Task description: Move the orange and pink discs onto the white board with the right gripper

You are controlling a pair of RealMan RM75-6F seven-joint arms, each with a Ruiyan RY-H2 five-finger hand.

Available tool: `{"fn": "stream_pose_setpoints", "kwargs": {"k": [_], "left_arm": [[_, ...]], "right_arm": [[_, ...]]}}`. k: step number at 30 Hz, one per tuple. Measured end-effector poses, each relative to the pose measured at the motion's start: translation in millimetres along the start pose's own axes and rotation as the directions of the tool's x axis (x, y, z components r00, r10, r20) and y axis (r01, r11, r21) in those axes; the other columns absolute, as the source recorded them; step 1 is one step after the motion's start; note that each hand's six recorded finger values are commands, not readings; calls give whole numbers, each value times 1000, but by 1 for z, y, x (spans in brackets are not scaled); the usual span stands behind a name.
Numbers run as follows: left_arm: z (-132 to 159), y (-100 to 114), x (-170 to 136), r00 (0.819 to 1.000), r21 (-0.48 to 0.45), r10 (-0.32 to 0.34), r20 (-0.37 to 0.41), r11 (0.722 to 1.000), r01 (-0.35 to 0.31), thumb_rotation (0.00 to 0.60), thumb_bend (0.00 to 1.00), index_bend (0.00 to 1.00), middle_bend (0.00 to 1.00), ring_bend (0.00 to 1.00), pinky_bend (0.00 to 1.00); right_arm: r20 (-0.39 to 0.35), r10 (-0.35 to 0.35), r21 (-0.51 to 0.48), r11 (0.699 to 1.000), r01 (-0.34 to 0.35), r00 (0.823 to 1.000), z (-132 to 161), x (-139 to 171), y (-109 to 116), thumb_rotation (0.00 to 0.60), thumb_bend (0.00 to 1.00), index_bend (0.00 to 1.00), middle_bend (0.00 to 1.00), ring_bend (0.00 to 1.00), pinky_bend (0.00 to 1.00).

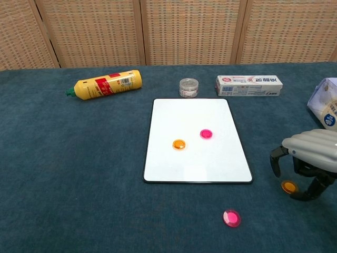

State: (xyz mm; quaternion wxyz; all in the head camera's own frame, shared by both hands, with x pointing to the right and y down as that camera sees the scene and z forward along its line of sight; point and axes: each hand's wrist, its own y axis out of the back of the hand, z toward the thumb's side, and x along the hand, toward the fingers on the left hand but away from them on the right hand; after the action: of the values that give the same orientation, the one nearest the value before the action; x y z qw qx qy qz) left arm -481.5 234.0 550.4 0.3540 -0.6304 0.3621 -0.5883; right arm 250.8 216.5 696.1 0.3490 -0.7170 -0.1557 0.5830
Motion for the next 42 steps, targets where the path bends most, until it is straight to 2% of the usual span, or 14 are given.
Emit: {"fn": "stream_pose_setpoints", "kwargs": {"k": [29, 35, 42], "left_arm": [[0, 0, 0, 1000, 0, 0, -1, 1000, 0, 600, 0, 0, 0, 0, 0], [0, -1, 1, 1000, 2, -2, -2, 1000, 2, 600, 0, 0, 0, 0, 0], [0, -1, 1, 1000, 1, -2, -2, 1000, 2, 600, 0, 0, 0, 0, 0]], "right_arm": [[11, 33, 4, 999, -33, 999, -5, -3, -10, 600, 311, 442, 993, 945, 1000], [11, 37, 1, 999, -38, 999, -5, -4, -11, 600, 348, 590, 993, 945, 1000], [4, 25, -11, 1000, -25, 1000, -3, -4, -6, 600, 358, 601, 993, 945, 1000]]}}
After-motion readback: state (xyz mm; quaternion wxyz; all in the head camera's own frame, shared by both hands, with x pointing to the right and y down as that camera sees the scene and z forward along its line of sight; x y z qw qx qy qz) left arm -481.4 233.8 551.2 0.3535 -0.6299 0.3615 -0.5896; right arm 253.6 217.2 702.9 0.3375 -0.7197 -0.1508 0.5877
